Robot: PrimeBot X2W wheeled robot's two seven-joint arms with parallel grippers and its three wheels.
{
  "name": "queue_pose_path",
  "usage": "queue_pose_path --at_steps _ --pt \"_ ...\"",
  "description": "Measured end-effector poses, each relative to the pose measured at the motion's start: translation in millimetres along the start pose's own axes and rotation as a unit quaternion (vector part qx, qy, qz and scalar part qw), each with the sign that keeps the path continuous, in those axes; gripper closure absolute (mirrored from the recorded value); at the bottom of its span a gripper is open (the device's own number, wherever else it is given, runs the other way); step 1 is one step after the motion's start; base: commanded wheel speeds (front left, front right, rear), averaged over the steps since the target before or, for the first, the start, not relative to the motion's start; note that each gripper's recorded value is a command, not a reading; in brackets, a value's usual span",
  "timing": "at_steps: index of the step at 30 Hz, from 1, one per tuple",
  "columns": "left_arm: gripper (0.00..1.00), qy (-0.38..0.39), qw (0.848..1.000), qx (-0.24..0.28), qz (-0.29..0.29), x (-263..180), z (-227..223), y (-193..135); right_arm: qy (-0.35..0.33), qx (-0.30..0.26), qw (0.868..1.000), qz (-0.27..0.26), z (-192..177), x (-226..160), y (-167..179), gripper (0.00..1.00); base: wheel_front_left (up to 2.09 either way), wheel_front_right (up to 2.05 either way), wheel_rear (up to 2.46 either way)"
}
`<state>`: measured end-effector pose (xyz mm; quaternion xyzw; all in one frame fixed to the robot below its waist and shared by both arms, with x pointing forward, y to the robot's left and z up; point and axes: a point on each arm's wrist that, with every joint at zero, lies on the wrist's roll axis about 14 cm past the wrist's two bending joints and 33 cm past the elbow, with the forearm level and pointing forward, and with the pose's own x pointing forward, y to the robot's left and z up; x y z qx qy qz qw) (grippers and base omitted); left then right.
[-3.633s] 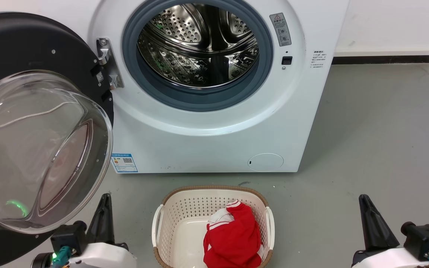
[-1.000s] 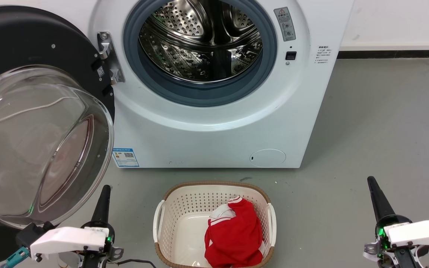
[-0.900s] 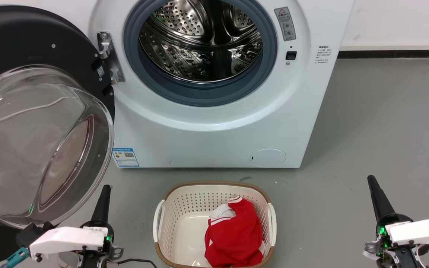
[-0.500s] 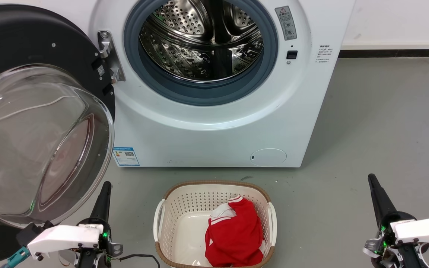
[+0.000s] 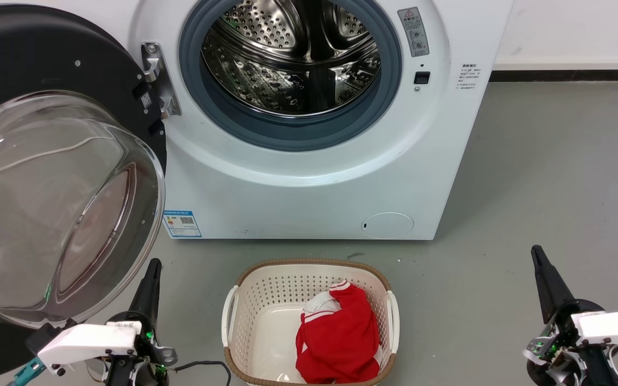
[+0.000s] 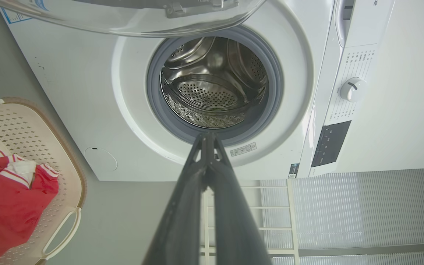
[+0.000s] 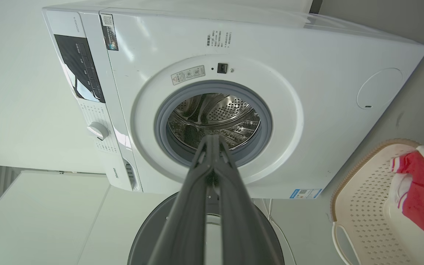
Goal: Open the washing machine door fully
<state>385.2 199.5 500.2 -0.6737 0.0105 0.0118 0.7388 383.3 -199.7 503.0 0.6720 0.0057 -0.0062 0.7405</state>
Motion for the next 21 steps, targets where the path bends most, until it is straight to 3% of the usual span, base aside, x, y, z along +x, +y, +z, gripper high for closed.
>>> queue_pose_path --at_steps 21 --pt "1.00 0.002 0.999 -0.047 -0.011 2.6 0.8 -4.5 0.000 0.049 0.999 0.003 1.1 3.9 1.2 1.00 0.00 0.00 0.00"
